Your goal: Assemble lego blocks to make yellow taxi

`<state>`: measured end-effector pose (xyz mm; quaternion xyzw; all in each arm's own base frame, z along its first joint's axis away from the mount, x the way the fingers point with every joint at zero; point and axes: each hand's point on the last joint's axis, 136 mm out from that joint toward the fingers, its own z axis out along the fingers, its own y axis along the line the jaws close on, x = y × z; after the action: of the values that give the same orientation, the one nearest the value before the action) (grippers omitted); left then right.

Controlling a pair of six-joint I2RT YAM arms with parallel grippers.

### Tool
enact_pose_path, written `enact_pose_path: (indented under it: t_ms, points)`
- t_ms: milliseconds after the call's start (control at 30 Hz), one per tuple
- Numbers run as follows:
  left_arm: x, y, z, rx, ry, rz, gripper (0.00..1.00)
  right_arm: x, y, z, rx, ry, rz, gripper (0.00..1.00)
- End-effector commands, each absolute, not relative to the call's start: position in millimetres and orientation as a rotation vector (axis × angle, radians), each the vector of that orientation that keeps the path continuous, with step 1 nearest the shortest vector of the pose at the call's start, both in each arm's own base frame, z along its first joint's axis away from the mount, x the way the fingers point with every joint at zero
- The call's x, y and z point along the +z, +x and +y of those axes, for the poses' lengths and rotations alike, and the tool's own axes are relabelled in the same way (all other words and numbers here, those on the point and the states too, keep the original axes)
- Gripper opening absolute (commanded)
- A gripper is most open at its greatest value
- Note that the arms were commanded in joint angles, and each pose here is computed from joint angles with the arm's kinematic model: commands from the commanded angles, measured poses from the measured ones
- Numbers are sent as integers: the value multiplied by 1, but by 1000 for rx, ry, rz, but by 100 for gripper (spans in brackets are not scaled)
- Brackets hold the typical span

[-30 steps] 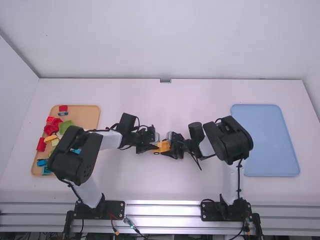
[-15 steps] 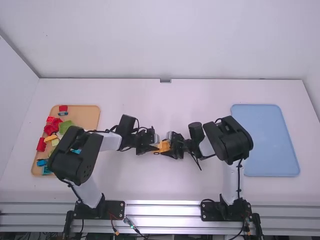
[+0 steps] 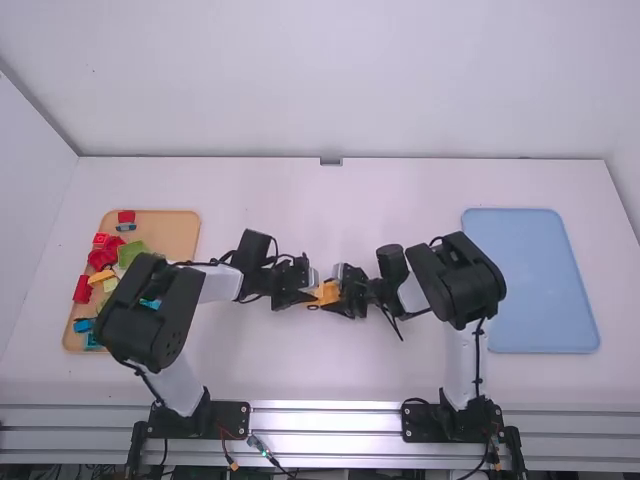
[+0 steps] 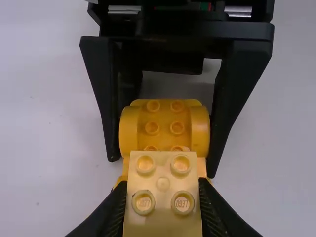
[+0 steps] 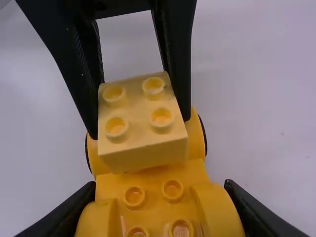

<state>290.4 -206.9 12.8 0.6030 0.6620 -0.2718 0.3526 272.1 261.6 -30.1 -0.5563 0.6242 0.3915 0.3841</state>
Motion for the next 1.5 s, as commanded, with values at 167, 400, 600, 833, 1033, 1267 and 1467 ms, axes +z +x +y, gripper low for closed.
enact_pose_path:
  t_ms: [167,400,600,833,1033,1267,1467]
  points:
    - [7,288,-201,-686,1548,1760,54,-46,268,254,1007,-1386,1697,48]
    - [19,297,-204,-679,1511,1760,67,-46,269,254,1007,-1382,1699,49]
    - [37,305,-206,-665,1510,1739,68,-45,269,255,1009,-1383,1695,49]
    - [63,311,-208,-621,1502,1678,71,-46,268,254,1009,-1383,1698,48]
    - [68,302,-209,-658,1507,1680,2,-45,269,254,1008,-1382,1699,49]
    - [50,301,-205,-682,1503,1741,2,-45,268,254,1011,-1383,1698,49]
    - [34,305,-208,-717,1472,1779,2,-46,266,257,1014,-1393,1694,49]
